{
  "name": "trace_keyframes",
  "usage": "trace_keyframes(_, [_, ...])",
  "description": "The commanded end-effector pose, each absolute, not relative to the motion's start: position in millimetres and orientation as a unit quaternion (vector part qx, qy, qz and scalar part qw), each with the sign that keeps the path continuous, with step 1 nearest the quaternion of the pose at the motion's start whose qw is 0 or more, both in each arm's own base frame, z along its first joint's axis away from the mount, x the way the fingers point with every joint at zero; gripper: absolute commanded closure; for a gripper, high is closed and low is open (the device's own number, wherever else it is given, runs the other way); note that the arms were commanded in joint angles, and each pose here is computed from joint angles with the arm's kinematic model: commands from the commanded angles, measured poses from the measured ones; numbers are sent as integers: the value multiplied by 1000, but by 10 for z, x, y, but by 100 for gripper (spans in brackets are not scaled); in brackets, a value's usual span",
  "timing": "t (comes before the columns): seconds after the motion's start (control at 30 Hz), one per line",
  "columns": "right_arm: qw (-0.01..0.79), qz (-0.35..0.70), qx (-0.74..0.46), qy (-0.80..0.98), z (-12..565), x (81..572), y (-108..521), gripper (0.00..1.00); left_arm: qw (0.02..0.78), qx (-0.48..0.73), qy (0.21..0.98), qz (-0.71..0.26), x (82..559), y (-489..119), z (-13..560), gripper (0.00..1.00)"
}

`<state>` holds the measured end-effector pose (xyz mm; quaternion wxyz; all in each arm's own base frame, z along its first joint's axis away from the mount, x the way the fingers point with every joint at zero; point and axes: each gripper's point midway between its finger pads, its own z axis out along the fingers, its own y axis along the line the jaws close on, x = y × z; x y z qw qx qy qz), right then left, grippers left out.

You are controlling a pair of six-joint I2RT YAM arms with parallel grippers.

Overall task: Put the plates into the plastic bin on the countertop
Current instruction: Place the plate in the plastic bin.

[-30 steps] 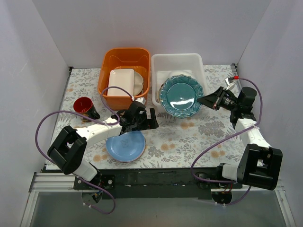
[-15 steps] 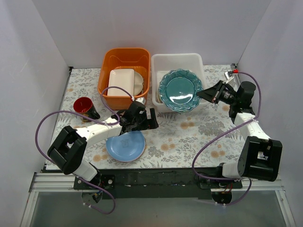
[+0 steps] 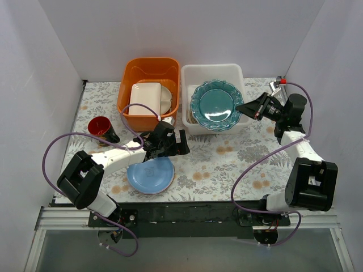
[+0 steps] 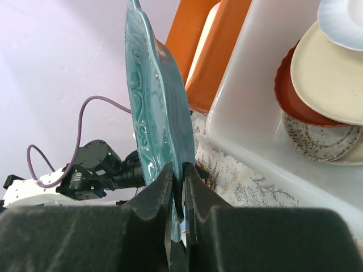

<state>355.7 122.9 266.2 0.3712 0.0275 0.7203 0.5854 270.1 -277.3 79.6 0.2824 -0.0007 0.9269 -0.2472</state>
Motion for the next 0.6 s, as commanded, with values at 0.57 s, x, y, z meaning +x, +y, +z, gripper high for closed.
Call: trace_keyframes(0.57, [430, 565, -8, 704, 3011, 4025, 1197, 99, 304, 3, 920, -246, 2712, -2744, 947, 2])
